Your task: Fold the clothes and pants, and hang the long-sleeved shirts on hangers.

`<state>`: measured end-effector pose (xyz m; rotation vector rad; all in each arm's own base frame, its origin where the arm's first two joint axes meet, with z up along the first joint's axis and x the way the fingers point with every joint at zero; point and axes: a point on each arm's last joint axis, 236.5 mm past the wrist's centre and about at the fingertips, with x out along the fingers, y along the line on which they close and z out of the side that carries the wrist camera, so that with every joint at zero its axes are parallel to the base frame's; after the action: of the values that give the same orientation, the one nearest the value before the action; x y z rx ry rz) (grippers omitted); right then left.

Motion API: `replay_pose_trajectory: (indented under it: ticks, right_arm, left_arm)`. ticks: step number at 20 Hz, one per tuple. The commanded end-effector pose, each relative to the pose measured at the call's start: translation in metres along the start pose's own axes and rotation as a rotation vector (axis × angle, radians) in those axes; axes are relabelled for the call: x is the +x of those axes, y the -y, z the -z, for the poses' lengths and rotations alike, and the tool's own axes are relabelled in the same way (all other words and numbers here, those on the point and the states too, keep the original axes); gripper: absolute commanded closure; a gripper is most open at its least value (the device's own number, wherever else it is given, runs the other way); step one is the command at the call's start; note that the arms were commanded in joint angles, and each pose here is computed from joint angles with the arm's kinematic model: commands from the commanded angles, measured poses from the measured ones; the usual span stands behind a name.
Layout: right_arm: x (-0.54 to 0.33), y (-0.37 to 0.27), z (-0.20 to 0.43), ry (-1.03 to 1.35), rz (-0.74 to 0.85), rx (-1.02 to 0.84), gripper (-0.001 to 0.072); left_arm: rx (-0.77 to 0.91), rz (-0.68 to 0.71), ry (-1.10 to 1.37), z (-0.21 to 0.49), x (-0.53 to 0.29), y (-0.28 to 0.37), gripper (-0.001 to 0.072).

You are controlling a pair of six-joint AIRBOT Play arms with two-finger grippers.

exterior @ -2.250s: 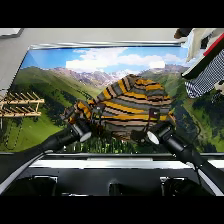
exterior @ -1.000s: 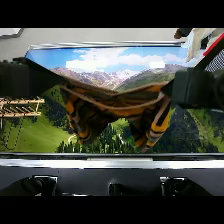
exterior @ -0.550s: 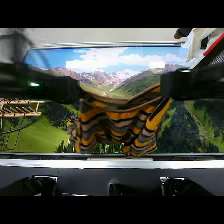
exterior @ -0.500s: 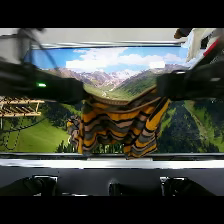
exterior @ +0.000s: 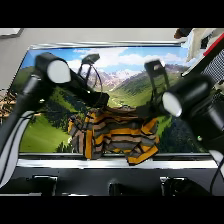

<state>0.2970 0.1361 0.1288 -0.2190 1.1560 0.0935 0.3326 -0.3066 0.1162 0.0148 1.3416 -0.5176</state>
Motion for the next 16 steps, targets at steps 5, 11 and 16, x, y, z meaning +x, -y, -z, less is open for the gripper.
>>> replay_pose_trajectory:
  ticks: [5,11,16]
  right_arm:
    - [0.063,-0.014,0.058,-0.039,-0.056,0.146,0.0680]
    - [0.023,-0.009,0.056,-0.056,-0.078,0.194,0.0682]
    - [-0.021,0.003,0.053,-0.020,-0.095,0.226,0.0682]
  left_arm:
    - [-0.055,0.074,-0.163,0.036,0.082,0.002,0.0687]
    - [-0.050,0.088,-0.156,0.057,0.034,0.021,0.0687]
    - [-0.078,0.107,-0.126,0.074,-0.001,0.044,0.0687]
